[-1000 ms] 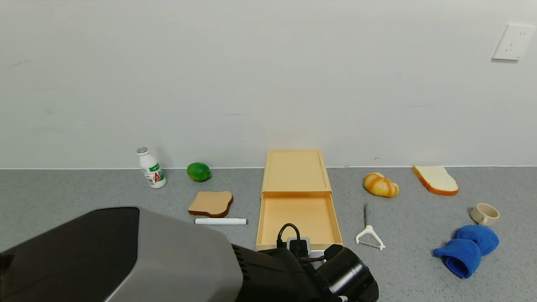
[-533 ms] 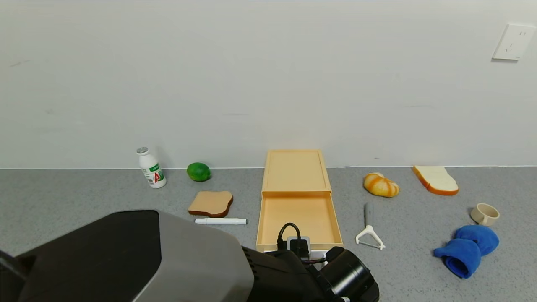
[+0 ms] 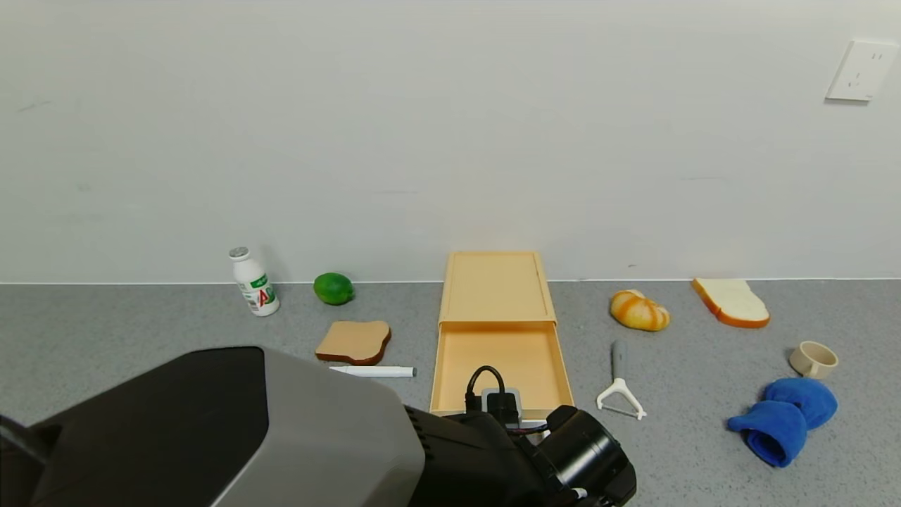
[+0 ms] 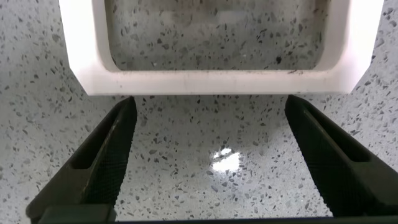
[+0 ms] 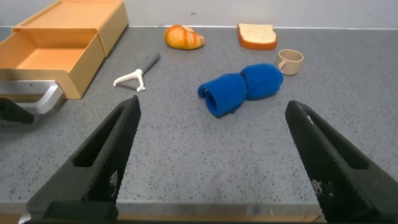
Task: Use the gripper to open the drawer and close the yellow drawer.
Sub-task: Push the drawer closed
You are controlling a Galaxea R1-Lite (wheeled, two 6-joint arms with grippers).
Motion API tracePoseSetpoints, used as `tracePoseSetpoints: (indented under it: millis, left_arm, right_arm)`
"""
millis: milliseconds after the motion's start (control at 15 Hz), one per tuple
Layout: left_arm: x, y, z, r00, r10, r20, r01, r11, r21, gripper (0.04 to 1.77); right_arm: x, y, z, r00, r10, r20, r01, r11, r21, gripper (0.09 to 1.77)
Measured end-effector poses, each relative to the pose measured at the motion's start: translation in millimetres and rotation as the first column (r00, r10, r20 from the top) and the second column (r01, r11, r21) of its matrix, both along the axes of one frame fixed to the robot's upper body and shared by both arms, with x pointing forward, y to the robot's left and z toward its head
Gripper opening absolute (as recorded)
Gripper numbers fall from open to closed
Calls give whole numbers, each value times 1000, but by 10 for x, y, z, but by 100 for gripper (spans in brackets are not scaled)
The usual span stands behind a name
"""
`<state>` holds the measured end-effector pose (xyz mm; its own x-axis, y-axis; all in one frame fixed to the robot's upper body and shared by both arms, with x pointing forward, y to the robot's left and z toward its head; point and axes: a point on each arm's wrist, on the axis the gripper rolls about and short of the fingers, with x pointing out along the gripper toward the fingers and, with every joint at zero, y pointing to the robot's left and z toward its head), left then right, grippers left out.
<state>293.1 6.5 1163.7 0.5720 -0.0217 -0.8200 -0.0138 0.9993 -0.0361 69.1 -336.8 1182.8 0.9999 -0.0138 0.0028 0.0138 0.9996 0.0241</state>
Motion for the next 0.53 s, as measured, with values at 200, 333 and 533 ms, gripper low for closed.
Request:
tracePoseSetpoints:
  millis: [200, 333, 533]
  left_arm:
    - [32, 4, 16, 1000, 3, 12, -3, 1000, 4, 172]
    - [50, 4, 27, 1000, 6, 18, -6, 1000, 4, 172]
    - [76, 0, 50, 999, 4, 33, -4, 1000, 7, 172]
  right_arm:
    - [0, 0, 0, 1000, 0, 0, 0, 1000, 0, 171]
    - [0, 0, 0, 1000, 0, 0, 0, 1000, 0, 171]
    - [0, 0, 0, 1000, 0, 0, 0, 1000, 0, 171]
